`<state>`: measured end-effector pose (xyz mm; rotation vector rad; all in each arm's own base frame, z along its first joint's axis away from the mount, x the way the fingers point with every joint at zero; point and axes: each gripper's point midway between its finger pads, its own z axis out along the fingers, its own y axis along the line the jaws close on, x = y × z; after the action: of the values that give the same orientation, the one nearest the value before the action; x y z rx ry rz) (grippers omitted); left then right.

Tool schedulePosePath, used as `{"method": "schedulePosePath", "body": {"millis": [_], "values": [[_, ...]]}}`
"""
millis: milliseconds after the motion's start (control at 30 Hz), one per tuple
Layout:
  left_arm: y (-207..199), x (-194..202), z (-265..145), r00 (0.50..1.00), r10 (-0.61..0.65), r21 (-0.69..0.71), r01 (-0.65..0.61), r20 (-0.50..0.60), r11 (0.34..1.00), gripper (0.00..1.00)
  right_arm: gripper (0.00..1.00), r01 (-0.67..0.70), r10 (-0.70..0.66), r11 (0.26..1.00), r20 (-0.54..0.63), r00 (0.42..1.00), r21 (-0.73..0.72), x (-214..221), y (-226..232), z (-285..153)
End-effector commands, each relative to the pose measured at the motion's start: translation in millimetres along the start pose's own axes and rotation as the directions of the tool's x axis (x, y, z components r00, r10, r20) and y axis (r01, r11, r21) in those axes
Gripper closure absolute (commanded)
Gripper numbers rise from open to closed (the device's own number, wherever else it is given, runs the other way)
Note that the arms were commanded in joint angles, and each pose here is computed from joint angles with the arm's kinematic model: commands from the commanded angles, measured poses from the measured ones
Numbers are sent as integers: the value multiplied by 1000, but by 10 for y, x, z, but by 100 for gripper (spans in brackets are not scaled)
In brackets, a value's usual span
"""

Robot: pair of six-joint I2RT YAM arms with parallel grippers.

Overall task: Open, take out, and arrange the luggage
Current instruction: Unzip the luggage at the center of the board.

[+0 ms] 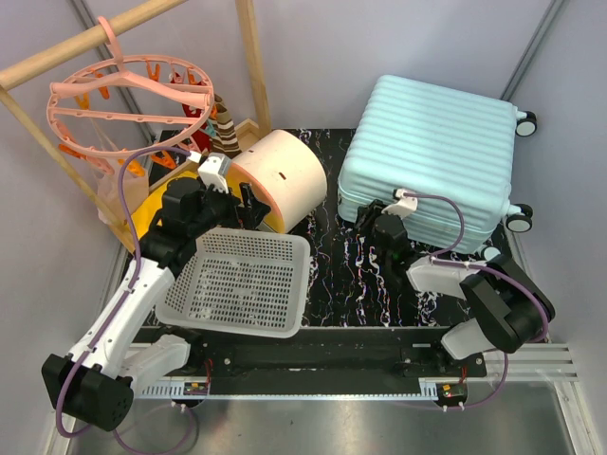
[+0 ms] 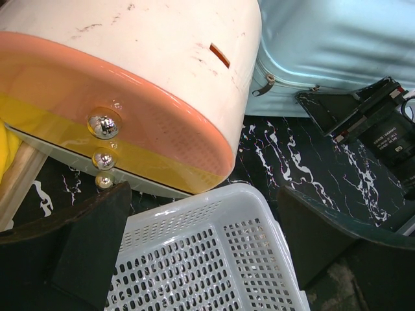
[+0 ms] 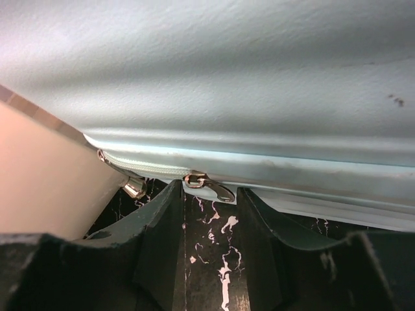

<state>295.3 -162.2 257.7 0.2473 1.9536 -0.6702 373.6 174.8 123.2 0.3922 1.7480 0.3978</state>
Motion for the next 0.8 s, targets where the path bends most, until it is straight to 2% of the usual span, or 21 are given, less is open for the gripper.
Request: {"method": "schedulePosePath", "body": {"millis": [0,367,667,767], "values": [[-79,-128,-40,998,6,38,-8,57,999,1,52,-93,94,996,103,990,-18,-493,29,171],[-80,-136,-54,998,7,37,-9,62,999,1,59,-88,90,996,94,991,-26,-463,101,365],[-119,-130,-68,998,2,56,-6,64,998,1,59,-59,61,998,91,994,-31,-359,124,502],[-119,-135,-66,998,-2,57,-2,67,998,1,59,-69,72,997,128,989,-21,-377,91,525]]}}
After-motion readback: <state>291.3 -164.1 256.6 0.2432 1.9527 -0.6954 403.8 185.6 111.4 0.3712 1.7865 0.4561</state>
